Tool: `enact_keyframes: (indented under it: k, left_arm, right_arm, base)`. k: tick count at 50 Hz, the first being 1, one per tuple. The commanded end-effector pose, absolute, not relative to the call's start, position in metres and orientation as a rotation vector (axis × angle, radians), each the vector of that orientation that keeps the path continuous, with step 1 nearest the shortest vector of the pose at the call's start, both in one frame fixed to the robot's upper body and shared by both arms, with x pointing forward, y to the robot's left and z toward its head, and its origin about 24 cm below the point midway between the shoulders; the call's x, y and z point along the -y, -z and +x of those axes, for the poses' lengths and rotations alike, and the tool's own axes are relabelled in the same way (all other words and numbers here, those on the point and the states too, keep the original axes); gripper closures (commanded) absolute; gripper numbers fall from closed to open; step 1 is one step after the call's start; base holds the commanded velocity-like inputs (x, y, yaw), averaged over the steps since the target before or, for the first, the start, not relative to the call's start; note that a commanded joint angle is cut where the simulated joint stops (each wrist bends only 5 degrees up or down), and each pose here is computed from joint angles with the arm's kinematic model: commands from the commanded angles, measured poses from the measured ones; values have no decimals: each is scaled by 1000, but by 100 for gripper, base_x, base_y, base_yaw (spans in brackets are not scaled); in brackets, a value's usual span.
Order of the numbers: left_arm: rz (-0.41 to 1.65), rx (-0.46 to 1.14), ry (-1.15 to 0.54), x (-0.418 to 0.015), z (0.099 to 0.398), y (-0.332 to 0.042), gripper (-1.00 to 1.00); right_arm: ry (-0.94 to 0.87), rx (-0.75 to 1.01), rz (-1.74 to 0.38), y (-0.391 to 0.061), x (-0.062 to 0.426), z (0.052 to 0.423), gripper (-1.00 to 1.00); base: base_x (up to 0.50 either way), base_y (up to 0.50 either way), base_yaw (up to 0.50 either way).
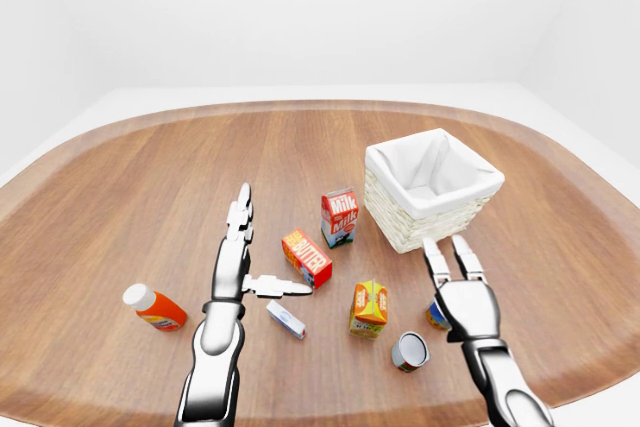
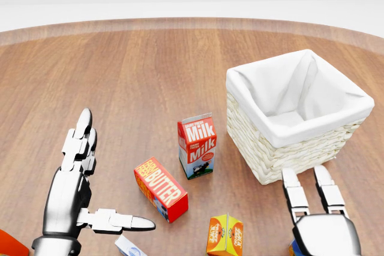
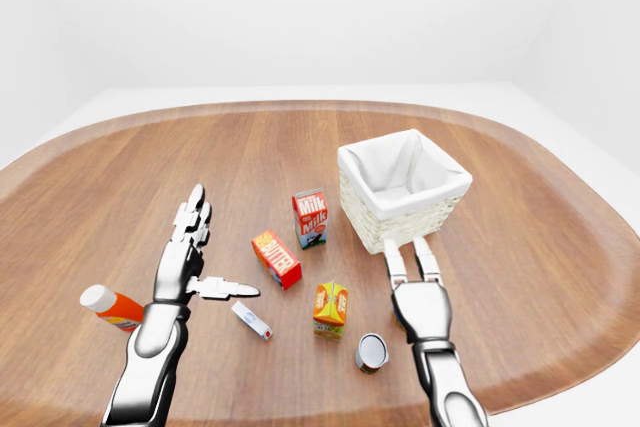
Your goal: Pick up the alphabet soup and the tomato sauce, and put them in the basket.
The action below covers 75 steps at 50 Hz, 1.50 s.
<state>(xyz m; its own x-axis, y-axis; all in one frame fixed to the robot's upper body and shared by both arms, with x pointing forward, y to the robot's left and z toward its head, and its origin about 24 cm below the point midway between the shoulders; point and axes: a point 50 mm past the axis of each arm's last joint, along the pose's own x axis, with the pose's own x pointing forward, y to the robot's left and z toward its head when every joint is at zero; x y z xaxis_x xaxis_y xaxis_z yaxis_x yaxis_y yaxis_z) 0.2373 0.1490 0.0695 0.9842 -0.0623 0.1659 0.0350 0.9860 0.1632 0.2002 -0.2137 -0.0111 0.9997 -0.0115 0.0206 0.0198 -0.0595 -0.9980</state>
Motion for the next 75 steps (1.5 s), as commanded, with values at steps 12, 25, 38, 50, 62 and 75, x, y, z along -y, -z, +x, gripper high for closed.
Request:
enact_keyframes:
  k: [12,25,38,50,62,75]
  left_arm:
    - [152,176,43,-150,236,-70,-100]
    - [153,176,43,-150,236,-70,-100]
    - [153,176,43,-150,236,-70,-100]
    - [152,175,43,-150,236,-70,-100]
    - [152,175,43,-150,236,-70,-100]
    - [152,176,43,-150,236,-70,-100]
  right_arm:
    - [11,-3,-1645,21,218,203,-100]
    - [15,-16,-1645,24,223,202,-100]
    - [16,-24,-1654,28,227,203,-100]
    - [2,-26,-1671,36,229,203,-100]
    - [-36,-40,-1687,46,229,202,-100]
    - [-94,-83,-1696,58,230,203,-100]
  base:
    - [0,0,0]
    - [0,0,0]
    - [0,0,0]
    - [0,0,0]
    - [0,0,0]
    - [0,0,0]
